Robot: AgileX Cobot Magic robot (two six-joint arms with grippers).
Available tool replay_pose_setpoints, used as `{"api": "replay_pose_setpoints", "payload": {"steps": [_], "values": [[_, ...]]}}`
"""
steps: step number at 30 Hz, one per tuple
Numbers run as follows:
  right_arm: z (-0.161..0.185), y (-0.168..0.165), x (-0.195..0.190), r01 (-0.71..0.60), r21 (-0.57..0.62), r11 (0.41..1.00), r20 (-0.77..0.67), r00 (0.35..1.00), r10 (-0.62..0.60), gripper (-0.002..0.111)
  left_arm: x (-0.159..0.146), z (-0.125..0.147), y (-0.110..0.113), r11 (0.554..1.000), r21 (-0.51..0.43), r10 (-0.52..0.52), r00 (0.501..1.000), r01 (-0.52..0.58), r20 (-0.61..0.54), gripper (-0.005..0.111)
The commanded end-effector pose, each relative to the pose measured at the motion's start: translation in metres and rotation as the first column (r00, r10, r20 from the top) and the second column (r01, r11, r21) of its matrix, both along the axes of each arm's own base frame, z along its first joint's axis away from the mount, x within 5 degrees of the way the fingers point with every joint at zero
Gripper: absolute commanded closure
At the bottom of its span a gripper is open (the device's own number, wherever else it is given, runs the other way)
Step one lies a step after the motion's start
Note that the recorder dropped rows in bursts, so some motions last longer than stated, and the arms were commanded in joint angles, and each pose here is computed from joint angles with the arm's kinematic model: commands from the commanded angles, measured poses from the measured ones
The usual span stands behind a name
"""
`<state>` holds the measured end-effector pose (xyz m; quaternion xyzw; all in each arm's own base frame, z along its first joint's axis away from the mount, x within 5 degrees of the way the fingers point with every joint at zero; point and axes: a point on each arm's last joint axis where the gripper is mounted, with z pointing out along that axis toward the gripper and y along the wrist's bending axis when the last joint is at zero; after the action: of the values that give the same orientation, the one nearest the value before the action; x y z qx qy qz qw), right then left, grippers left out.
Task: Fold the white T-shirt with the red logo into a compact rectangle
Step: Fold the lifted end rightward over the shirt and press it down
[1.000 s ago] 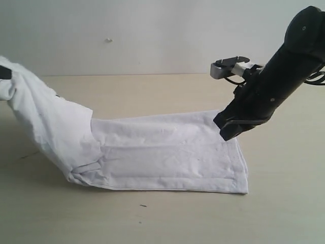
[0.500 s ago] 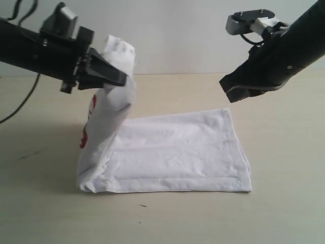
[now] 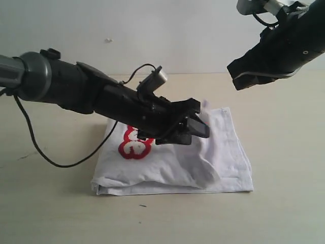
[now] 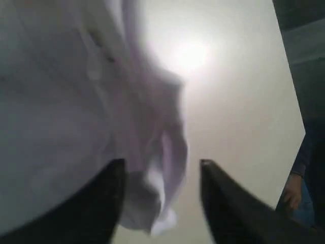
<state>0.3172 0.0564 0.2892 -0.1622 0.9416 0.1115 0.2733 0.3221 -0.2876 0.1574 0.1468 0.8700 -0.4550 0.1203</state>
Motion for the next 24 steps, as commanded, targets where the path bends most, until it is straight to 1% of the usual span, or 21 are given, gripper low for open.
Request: {"api": "replay_pose_setpoints", "payload": {"steps": [1,3,6,8,11,12,14,15,16,18,19,24], "values": [[0.004,0.0,-0.001,0.0,0.001,1.0,0.007,1.0,0.0,0.086,0.006,0.001,-0.002,0.999,-0.025,0.032,0.998,-0.031,0.056,0.025],[0.004,0.0,-0.001,0.0,0.001,1.0,0.007,1.0,0.0,0.086,0.012,0.005,0.003,0.999,-0.037,0.042,0.997,-0.039,0.061,0.033],[0.004,-0.001,-0.002,-0.005,-0.008,1.0,-0.001,1.0,0.005,0.086,0.019,0.009,0.013,0.997,-0.062,0.037,0.998,-0.034,0.046,0.053],[0.002,-0.002,-0.002,-0.013,-0.021,1.0,-0.015,1.0,0.012,0.086,0.021,0.008,0.023,0.998,-0.058,-0.012,0.999,0.014,0.042,0.066],[-0.005,-0.001,-0.001,-0.019,-0.021,1.0,-0.054,0.998,0.018,0.086,0.021,0.003,0.039,0.993,0.017,-0.117,0.992,0.117,0.055,0.077],[-0.009,0.0,0.001,-0.02,-0.012,1.0,-0.069,0.997,0.019,0.087,0.021,0.001,0.043,0.99,0.04,-0.141,0.989,0.139,0.048,0.078],[-0.018,0.003,0.005,-0.03,0.014,0.999,-0.106,0.994,0.031,0.087,0.019,-0.004,0.049,0.978,0.116,-0.179,0.983,0.175,0.03,0.079],[-0.026,0.007,0.008,-0.056,0.043,0.998,-0.13,0.99,0.061,0.087,0.018,-0.01,0.053,0.964,0.182,-0.2,0.979,0.193,0.025,0.079],[-0.033,0.009,0.01,-0.071,0.062,0.996,-0.152,0.985,0.08,0.087,0.018,-0.014,0.055,0.958,0.202,-0.213,0.977,0.204,0.024,0.079],[-0.052,0.013,0.016,-0.098,0.088,0.991,-0.208,0.971,0.114,0.087,0.018,-0.023,0.053,0.958,0.203,-0.206,0.979,0.202,0.001,0.077],[-0.068,0.014,0.022,-0.09,0.094,0.991,-0.255,0.96,0.112,0.087,0.019,-0.032,0.053,0.957,0.209,-0.201,0.979,0.201,-0.02,0.075],[-0.108,0.014,0.033,-0.072,0.085,0.994,-0.339,0.936,0.097,0.087,0.019,-0.056,0.053,0.959,0.212,-0.171,0.981,0.187,-0.091,0.071]]}}
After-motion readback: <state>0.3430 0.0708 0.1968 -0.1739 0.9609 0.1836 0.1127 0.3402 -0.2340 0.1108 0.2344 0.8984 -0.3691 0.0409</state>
